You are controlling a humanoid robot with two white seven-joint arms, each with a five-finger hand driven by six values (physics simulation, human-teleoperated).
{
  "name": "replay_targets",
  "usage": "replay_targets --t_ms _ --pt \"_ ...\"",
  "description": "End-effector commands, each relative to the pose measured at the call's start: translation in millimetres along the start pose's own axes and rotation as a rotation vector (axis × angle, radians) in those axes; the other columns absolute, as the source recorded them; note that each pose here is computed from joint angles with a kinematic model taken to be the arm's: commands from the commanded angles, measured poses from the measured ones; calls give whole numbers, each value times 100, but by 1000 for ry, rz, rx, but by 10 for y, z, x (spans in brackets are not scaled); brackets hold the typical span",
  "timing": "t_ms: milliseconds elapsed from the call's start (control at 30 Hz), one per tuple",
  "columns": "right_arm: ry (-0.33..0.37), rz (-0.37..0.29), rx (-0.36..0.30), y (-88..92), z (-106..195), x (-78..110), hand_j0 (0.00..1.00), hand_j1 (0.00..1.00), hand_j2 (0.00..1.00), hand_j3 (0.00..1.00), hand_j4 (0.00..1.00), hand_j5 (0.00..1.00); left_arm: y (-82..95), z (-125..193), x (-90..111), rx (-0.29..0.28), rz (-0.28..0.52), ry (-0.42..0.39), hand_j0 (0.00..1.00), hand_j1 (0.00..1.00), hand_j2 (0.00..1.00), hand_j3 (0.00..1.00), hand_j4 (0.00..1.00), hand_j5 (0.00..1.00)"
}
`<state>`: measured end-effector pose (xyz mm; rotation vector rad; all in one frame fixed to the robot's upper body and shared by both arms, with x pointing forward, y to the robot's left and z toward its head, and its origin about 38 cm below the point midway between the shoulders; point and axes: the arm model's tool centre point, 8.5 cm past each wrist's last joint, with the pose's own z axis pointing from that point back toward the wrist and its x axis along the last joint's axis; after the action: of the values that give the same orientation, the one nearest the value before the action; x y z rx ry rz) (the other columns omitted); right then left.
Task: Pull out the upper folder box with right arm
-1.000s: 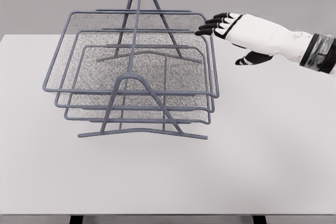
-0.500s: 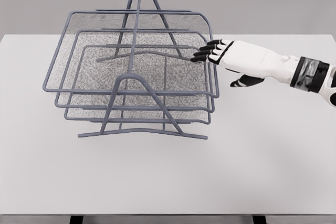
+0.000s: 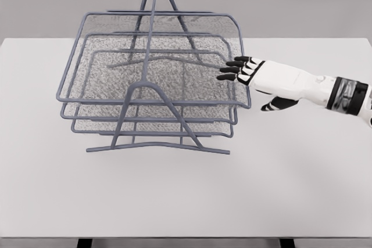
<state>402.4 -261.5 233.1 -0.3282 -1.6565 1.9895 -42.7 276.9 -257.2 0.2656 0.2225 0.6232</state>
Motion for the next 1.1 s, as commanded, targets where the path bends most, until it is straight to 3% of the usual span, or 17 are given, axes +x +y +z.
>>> replay_targets --t_ms 0,167,333,467,800,1067 --pt "39 35 29 -13 104 -73 100 100 100 100 100 100 2 0 -1 1 -1 0 100 100 100 100 100 100" --pt "70 47 52 -23 244 -137 100 100 100 100 100 100 2 0 -2 0 0 0 100 100 100 100 100 100" --pt "118 24 58 116 523 -244 100 100 100 100 100 100 2 0 -1 1 -1 0 100 100 100 100 100 100" --pt "159 50 66 10 704 -315 100 100 100 100 100 100 2 0 -1 1 -1 0 100 100 100 100 100 100" --pt "295 41 107 43 1309 -458 100 100 100 100 100 100 2 0 -1 1 -1 0 100 100 100 100 100 100" --pt "420 14 73 44 1818 -545 100 100 100 100 100 100 2 0 -1 1 -1 0 100 100 100 100 100 100"
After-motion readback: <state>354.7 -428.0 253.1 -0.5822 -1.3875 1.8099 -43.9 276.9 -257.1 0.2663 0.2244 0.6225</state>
